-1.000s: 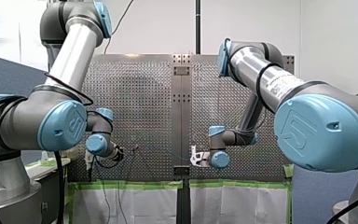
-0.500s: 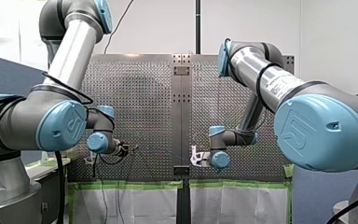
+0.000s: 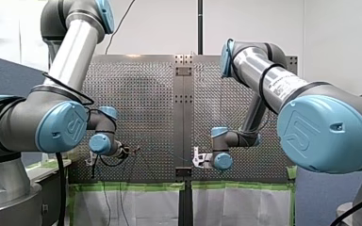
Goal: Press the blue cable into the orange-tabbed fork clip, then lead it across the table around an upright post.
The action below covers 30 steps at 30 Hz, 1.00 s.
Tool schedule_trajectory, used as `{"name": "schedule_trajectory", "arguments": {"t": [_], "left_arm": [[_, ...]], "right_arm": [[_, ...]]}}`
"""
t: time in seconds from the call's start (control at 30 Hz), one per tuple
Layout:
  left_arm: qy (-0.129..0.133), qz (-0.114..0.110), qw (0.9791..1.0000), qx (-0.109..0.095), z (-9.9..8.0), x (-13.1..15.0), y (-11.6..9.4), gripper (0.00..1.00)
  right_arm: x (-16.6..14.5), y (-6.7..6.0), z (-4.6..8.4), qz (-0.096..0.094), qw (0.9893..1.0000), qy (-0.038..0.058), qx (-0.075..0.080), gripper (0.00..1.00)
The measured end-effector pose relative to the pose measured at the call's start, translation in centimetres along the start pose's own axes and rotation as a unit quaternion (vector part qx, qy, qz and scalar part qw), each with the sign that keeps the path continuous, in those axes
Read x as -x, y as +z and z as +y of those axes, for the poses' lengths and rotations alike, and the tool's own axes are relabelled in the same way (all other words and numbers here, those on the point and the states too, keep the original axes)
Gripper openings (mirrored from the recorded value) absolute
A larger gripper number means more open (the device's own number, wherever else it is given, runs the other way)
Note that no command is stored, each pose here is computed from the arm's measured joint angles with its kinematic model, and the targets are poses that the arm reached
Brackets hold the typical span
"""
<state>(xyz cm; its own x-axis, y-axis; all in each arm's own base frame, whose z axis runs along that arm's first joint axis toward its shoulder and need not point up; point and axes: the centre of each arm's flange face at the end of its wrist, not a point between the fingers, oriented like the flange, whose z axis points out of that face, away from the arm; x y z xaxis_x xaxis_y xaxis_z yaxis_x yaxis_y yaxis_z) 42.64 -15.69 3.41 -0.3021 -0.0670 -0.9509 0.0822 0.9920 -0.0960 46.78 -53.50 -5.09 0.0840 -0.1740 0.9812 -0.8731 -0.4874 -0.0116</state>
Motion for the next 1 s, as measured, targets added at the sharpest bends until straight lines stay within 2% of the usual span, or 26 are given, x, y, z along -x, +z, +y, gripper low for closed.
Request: {"name": "schedule_trajectory", "arguments": {"t": [0.33, 1.0], "left_arm": [[0.037, -0.012, 0.9990, 0.024, -0.40, -0.05, -0.20, 0.98], [0.045, -0.019, 0.9983, 0.032, -0.80, -0.04, -0.26, 0.98]], "right_arm": [[0.08, -0.01, -0.05, -0.001, 1.0000, 0.0010, -0.002, 0.00], [0.15, -0.07, -0.10, -0.004, 1.0000, 0.0005, -0.005, 0.00]]}}
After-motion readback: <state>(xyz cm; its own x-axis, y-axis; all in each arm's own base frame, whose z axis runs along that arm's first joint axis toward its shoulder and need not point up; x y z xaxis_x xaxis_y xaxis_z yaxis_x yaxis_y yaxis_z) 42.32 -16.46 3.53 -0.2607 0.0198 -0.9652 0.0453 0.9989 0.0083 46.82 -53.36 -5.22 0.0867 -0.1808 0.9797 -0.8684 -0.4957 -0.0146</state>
